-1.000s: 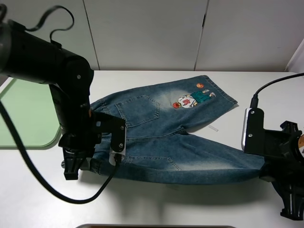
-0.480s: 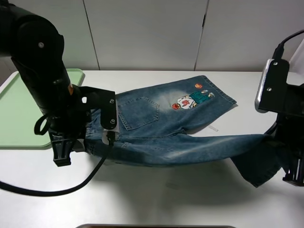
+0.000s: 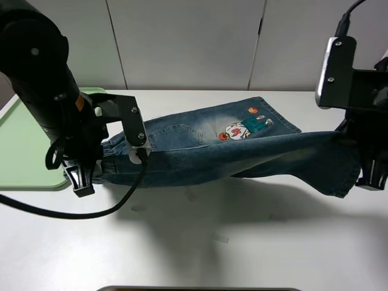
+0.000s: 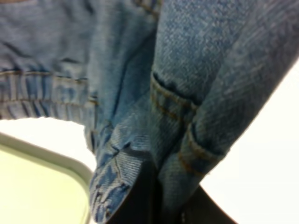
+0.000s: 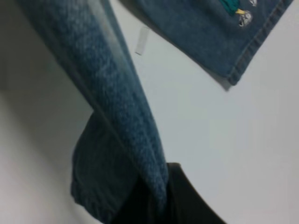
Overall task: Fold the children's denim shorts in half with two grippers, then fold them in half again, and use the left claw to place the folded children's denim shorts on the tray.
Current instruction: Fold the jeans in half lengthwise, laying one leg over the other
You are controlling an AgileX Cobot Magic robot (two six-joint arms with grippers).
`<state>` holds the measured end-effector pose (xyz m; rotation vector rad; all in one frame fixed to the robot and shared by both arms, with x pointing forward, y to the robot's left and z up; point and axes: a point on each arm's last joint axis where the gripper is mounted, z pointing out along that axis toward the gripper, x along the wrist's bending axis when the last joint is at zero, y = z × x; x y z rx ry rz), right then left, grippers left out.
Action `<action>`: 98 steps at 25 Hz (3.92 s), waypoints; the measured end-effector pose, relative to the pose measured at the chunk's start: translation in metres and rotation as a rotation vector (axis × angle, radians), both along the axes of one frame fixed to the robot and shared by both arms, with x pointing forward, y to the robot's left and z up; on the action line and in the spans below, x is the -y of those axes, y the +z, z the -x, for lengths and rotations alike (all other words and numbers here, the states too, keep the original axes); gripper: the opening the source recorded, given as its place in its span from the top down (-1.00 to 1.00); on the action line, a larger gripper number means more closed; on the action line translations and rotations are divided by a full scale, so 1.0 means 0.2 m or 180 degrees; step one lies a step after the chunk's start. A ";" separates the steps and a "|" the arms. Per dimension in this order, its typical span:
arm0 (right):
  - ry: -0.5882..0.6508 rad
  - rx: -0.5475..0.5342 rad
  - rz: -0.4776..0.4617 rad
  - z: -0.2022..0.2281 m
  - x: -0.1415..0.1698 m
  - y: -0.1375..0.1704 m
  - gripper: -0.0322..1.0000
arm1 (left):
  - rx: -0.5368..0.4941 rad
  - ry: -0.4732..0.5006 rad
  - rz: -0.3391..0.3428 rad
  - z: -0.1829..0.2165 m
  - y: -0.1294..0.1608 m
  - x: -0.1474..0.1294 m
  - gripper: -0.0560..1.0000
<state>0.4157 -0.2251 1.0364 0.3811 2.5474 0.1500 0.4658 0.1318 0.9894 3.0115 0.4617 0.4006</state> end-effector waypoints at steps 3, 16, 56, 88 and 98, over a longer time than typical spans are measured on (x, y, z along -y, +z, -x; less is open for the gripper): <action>0.0057 -0.0050 0.0218 -0.12 -0.05 -0.01 0.98 | 0.0105 0.0111 0.0013 -0.01 0.00 0.00 0.84; 0.0076 -0.0040 0.0426 -0.53 -0.19 -0.06 0.98 | 0.0806 0.0531 0.0114 -0.16 0.00 -0.03 0.84; 0.0090 0.0659 -0.0272 -0.88 -0.14 -0.23 0.98 | 0.1027 0.0929 0.0728 -0.49 -0.25 -0.21 0.84; 0.0037 0.1043 -0.0781 -0.91 -0.18 -0.17 -0.41 | 0.1122 0.0869 0.0868 -0.51 -0.24 -0.20 -0.98; -0.0145 0.0947 -0.0910 -0.91 -0.18 -0.18 -0.41 | 0.1135 0.0862 0.0885 -0.51 -0.24 -0.19 -0.98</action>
